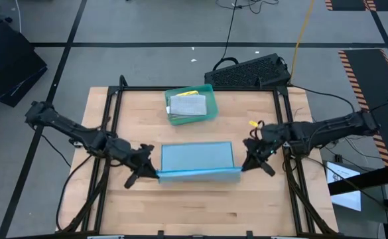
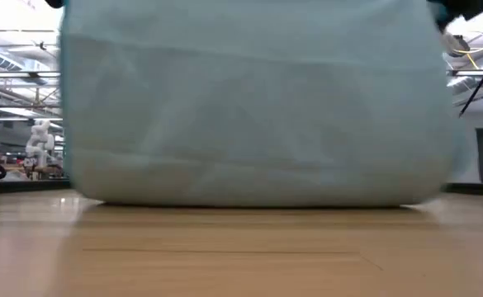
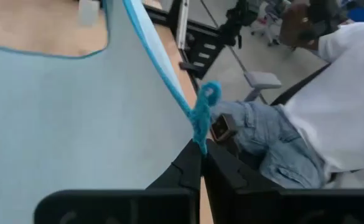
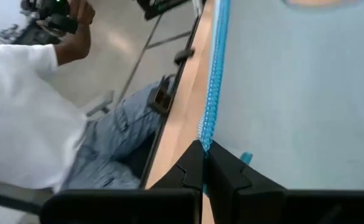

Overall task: Fold microfiber towels
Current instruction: Fold the blue microfiber cloth

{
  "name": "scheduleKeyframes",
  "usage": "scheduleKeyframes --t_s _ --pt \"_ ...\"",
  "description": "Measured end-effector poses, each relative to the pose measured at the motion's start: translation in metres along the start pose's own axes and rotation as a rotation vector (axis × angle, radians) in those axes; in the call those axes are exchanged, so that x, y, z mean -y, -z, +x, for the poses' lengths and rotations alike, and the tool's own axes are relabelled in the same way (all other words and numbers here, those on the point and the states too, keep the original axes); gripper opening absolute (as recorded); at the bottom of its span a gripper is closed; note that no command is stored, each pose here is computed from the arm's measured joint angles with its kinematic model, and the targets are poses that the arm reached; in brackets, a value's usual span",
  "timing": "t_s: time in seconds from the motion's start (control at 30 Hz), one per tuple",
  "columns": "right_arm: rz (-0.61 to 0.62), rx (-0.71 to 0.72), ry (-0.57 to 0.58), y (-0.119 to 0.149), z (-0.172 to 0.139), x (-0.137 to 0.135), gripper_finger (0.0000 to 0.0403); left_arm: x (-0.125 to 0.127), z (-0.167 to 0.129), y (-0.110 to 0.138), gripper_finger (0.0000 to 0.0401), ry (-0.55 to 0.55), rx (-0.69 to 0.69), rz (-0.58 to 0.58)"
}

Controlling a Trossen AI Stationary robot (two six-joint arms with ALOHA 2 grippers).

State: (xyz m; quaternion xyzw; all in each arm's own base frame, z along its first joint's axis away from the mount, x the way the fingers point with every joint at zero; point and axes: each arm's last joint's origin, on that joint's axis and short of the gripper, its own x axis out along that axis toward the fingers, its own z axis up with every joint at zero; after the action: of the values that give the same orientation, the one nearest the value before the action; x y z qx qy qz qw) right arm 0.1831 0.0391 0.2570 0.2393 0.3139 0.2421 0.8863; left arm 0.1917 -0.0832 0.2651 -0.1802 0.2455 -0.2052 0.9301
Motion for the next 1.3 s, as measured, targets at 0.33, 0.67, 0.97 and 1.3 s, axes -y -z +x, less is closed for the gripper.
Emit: scheduleKeyframes --t_s 0.33,0.67,0.97,1.3 --pt "0.065 0.035 -0.004 0.057 0.03 0.02 0.0002 -0.003 0.039 0.04 0.0006 -0.121 -0.12 -0.086" --pt "0.062 0.141 0.326 0.088 0.033 0.048 0.0002 -0.014 0.06 0.055 0.0005 -0.329 -0.117 -0.091" --pt "0.03 0.269 0.449 0.081 0.041 0.062 0.0002 -0.018 0.053 0.057 0.0008 -0.422 -0.133 -0.107" --pt "0.08 0.166 0.485 0.091 0.055 0.075 0.0002 -0.027 0.028 0.05 0.0007 -0.505 -0.139 -0.168"
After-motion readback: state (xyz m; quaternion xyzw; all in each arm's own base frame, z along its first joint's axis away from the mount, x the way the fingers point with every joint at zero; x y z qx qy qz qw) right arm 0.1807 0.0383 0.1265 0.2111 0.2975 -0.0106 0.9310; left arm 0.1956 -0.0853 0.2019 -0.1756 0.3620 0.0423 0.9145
